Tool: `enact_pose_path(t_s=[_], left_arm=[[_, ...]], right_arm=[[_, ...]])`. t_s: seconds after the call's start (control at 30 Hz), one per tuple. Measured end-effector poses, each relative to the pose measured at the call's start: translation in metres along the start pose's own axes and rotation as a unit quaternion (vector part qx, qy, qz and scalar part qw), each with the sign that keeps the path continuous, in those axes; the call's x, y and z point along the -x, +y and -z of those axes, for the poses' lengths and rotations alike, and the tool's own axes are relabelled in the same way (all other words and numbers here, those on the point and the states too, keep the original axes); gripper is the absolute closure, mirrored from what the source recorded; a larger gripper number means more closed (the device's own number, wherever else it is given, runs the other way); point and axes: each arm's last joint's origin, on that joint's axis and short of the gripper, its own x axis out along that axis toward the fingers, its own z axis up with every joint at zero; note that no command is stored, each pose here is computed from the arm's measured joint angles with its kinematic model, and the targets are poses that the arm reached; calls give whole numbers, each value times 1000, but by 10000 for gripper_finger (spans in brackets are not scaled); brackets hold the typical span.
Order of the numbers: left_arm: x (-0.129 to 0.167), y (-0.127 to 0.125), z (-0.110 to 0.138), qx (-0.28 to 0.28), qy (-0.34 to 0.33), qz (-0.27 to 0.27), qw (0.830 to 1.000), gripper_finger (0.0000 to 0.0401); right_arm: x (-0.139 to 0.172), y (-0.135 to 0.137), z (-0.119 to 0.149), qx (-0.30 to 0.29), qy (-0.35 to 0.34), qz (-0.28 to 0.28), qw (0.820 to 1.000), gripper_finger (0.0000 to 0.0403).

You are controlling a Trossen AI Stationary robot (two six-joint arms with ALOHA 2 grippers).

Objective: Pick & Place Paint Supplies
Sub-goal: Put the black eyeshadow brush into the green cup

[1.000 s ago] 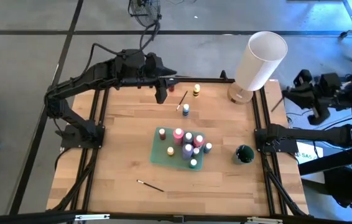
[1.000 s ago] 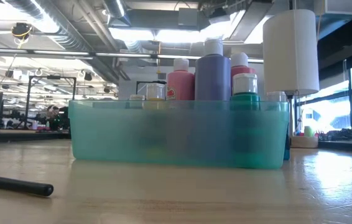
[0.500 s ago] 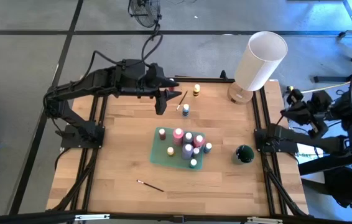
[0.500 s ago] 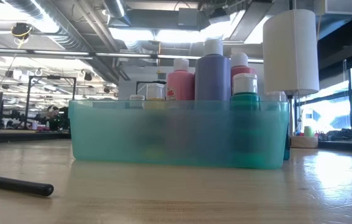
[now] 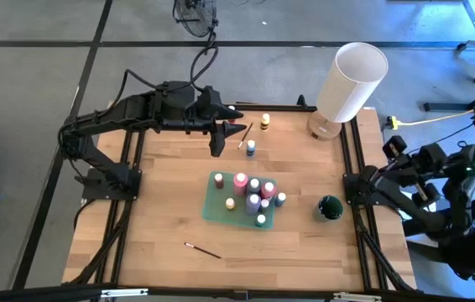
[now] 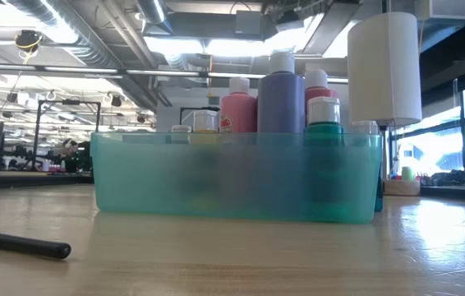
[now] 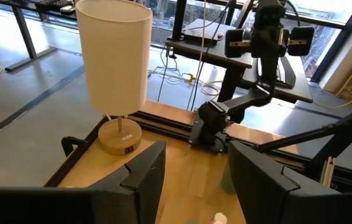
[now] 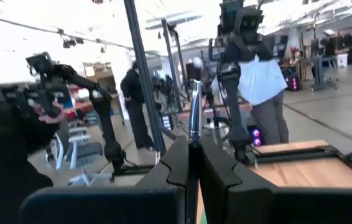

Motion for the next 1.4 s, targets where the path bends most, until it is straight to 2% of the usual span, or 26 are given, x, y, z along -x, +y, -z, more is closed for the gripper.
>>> enact_pose_path(t_s=[0.3, 0.43, 0.53, 0.9, 1.2, 1.33, 1.4], left_arm=[[0, 0, 0, 0, 0, 0, 1000, 232], [0, 0, 0, 0, 0, 0, 1000, 231], [0, -2, 1, 3, 1, 4, 1000, 231], [1, -7, 2, 13, 3, 12, 1000, 232], [0, -7, 0, 15, -3, 13, 1000, 232], [1, -8, -4, 17, -24, 17, 999, 231], [1, -8, -5, 11, -29, 18, 999, 231]], right_arm=[[-18, 14, 11, -5, 47, 16, 999, 387], [-24, 26, 13, 19, 61, 17, 998, 387], [-27, 30, 19, 15, 77, 15, 997, 387], [-31, 30, 48, 6, 100, 54, 994, 387], [-34, 41, 65, 44, 111, 69, 990, 387], [-34, 44, 63, 66, 135, 134, 979, 387], [-34, 44, 63, 68, 139, 146, 977, 387]])
